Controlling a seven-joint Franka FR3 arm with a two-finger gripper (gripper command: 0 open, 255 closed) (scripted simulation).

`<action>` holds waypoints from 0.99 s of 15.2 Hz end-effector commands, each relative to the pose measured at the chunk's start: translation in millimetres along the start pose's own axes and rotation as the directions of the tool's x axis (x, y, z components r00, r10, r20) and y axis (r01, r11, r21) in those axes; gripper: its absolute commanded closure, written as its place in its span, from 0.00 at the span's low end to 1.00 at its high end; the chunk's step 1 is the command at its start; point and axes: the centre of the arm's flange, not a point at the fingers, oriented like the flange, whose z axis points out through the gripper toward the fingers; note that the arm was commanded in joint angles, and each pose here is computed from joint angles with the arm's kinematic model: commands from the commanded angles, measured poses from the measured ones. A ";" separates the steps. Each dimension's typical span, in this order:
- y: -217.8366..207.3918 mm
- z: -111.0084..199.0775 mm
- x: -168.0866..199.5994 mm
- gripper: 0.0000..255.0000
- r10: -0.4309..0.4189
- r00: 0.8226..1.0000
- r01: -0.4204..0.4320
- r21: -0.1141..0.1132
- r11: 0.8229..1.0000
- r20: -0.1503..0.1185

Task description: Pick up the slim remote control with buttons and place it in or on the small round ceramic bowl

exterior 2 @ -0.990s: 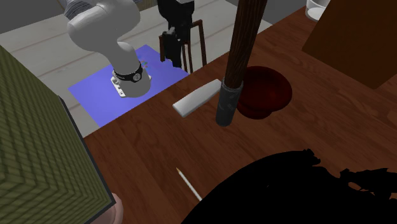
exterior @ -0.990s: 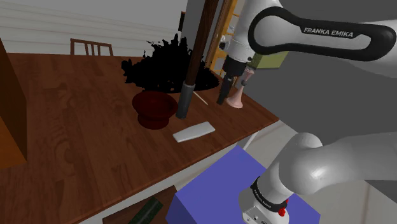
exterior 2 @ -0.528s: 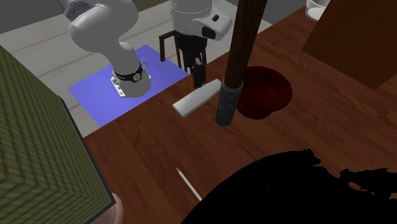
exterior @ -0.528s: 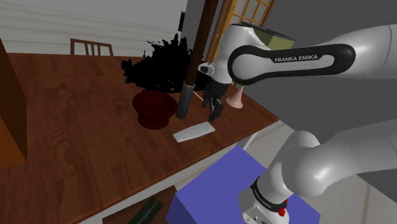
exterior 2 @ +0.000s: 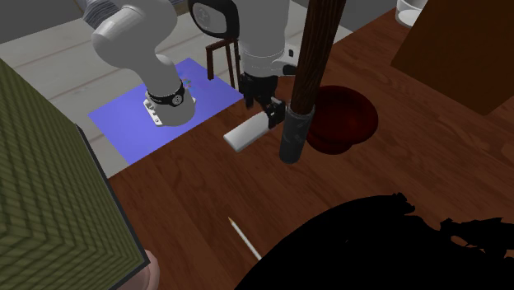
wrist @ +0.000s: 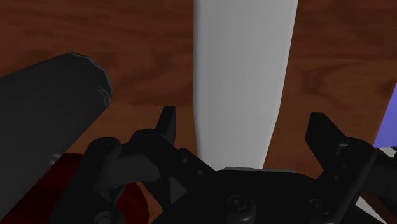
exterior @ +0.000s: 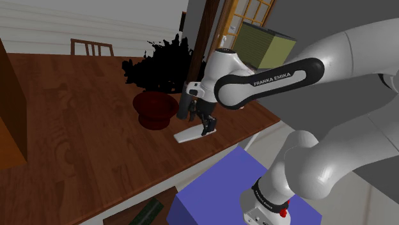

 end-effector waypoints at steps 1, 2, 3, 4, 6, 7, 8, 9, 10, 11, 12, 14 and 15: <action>0.8 11.3 0.4 0.00 -0.008 1.000 0.008 -0.001 1.000 0.000; 0.8 16.6 0.4 0.00 -0.008 1.000 0.008 -0.001 1.000 0.000; 0.8 21.9 0.4 0.00 -0.008 1.000 0.008 -0.001 1.000 0.000; 0.8 27.2 0.4 0.00 -0.008 1.000 0.008 -0.001 1.000 0.000; 0.8 30.2 0.4 0.00 -0.008 1.000 0.008 -0.001 1.000 0.000; 0.8 30.2 0.4 0.00 -0.008 1.000 0.008 -0.001 1.000 0.000; 0.8 30.2 0.4 0.00 -0.008 1.000 0.008 -0.001 1.000 0.000; 0.8 30.2 0.4 0.00 -0.008 1.000 0.008 -0.001 1.000 0.000; 0.8 30.2 0.4 0.00 -0.008 1.000 0.008 -0.001 1.000 0.000; 0.8 30.2 0.4 0.00 -0.008 1.000 0.008 -0.001 1.000 0.000; 0.8 30.1 0.4 0.00 -0.008 1.000 0.008 -0.001 1.000 0.000; 0.8 30.1 0.4 1.00 -0.008 1.000 0.008 -0.001 1.000 0.000; 0.8 30.1 0.4 1.00 -0.008 1.000 0.008 -0.001 1.000 0.000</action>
